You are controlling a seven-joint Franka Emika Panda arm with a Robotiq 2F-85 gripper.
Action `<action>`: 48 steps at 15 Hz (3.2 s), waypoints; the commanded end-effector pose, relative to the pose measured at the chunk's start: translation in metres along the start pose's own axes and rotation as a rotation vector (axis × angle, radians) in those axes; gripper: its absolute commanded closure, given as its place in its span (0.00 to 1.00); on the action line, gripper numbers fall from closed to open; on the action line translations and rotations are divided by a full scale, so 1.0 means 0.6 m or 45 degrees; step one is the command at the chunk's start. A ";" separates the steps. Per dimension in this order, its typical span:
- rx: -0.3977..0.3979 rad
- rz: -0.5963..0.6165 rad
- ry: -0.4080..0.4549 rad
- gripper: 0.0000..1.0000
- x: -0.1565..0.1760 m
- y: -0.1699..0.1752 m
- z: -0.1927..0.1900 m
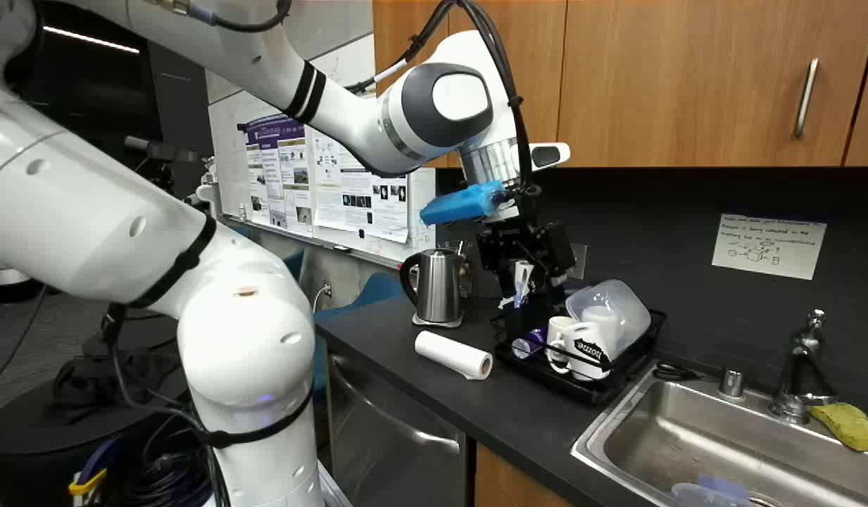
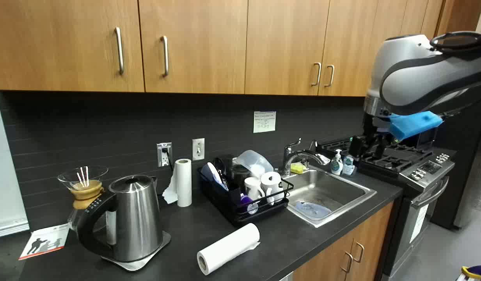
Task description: Open the third cabinet door from the left
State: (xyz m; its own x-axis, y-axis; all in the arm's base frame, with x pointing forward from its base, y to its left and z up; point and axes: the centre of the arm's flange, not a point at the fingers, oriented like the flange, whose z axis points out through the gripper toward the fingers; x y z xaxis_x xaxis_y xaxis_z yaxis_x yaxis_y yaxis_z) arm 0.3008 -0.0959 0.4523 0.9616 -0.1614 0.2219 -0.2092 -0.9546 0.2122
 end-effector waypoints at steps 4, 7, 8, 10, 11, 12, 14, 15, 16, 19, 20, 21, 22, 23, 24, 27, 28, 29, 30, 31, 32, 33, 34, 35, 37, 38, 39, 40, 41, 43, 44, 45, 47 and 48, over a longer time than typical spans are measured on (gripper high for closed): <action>0.002 -0.005 -0.024 0.00 -0.006 -0.003 0.012; 0.002 -0.005 -0.024 0.00 -0.006 -0.003 0.012; 0.002 -0.005 -0.024 0.00 -0.006 -0.003 0.012; 0.002 -0.005 -0.024 0.00 -0.006 -0.003 0.012; 0.002 -0.005 -0.024 0.00 -0.006 -0.003 0.012; 0.002 -0.005 -0.024 0.00 -0.006 -0.003 0.012; 0.002 -0.005 -0.024 0.00 -0.006 -0.003 0.012; 0.002 -0.005 -0.024 0.00 -0.006 -0.003 0.012; 0.002 -0.005 -0.024 0.00 -0.006 -0.003 0.012; 0.002 -0.005 -0.024 0.00 -0.006 -0.003 0.012; 0.002 -0.005 -0.024 0.00 -0.006 -0.003 0.012; 0.002 0.001 -0.017 0.00 -0.003 -0.004 0.010; 0.000 0.007 -0.007 0.00 -0.001 -0.004 0.007; 0.003 0.009 0.011 0.00 0.002 -0.004 0.005; 0.004 0.015 0.025 0.00 0.005 -0.003 0.001; 0.006 0.033 0.099 0.00 0.015 -0.003 -0.010; 0.006 0.046 0.141 0.00 0.020 -0.002 -0.016; 0.004 0.062 0.182 0.00 0.025 -0.001 -0.022; 0.002 0.082 0.230 0.00 0.031 0.001 -0.028; 0.000 0.112 0.286 0.00 0.036 0.004 -0.035; 0.000 0.143 0.337 0.00 0.042 0.006 -0.041; -0.004 0.183 0.395 0.00 0.047 0.011 -0.048; -0.006 0.226 0.451 0.00 0.052 0.015 -0.054; -0.014 0.273 0.510 0.00 0.056 0.021 -0.060; -0.028 0.353 0.611 0.00 0.065 0.032 -0.073; -0.050 0.392 0.665 0.00 0.068 0.038 -0.080; -0.069 0.427 0.716 0.00 0.071 0.044 -0.087; -0.084 0.452 0.761 0.00 0.074 0.048 -0.094; -0.108 0.478 0.811 0.00 0.077 0.052 -0.101; -0.148 0.513 0.883 0.00 0.088 0.058 -0.109; -0.174 0.532 0.913 0.00 0.094 0.060 -0.111; -0.198 0.546 0.940 0.00 0.103 0.063 -0.112; -0.241 0.572 0.999 0.00 0.119 0.068 -0.113; -0.257 0.580 1.035 0.00 0.127 0.072 -0.115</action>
State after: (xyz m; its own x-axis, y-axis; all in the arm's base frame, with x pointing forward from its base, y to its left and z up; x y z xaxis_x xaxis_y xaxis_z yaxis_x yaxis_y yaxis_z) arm 0.3322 -0.1248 0.5463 0.4421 -0.2340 0.8659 -0.5951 -0.7988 0.0880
